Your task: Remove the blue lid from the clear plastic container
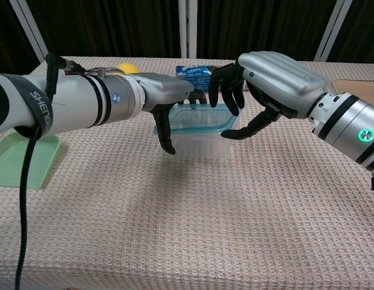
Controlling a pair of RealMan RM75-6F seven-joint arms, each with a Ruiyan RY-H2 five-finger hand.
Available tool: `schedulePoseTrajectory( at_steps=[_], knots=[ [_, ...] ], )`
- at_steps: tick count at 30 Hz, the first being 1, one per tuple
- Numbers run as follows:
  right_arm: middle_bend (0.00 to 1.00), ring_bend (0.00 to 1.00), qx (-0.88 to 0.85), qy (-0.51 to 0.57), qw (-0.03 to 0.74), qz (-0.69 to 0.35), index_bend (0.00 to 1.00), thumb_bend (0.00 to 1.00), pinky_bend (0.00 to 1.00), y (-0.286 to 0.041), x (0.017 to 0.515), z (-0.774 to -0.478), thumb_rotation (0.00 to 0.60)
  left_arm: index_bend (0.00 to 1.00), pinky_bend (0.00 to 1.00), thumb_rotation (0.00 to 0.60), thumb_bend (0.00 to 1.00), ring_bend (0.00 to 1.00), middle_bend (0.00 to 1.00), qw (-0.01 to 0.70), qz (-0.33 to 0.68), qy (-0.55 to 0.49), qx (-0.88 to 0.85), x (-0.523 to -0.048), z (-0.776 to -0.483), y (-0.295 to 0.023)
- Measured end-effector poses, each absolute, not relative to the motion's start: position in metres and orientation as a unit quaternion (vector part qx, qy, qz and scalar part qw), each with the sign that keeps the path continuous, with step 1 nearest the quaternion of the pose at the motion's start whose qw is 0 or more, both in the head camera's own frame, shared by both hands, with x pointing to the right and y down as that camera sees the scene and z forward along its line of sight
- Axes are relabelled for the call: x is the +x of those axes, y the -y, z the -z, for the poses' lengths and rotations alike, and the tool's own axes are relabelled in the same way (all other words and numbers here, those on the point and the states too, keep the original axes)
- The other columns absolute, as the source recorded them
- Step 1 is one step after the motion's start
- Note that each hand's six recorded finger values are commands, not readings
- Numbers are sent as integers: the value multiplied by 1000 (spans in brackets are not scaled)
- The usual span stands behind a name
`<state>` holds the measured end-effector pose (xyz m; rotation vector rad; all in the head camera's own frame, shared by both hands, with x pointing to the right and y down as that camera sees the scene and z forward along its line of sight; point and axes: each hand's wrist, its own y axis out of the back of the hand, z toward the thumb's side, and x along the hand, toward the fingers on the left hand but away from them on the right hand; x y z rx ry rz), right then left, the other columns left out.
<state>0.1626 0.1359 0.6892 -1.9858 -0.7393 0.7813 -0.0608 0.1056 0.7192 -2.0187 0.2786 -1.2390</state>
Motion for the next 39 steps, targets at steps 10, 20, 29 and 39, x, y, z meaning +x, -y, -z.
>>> schedulePoseTrajectory(
  at_steps=[10,20,29,39],
  knots=[
    [620,571,-797,296,425,-310,491,548,769,-132,161,-683,600,175,309,600,41,169,251,388,480,-97,-781,-61,-717,-110],
    [619,571,-801,299,418,-308,488,562,769,-129,162,-679,600,175,308,600,42,169,251,406,481,-95,-771,-62,-718,-111],
    [618,571,-800,301,417,-310,486,563,769,-127,165,-678,600,151,303,600,42,169,239,410,479,-102,-770,-63,-717,-110],
    [631,597,-799,279,428,-317,597,620,783,-137,156,-687,600,68,193,600,41,72,144,395,471,-108,-781,-65,-708,-110]
  ],
)
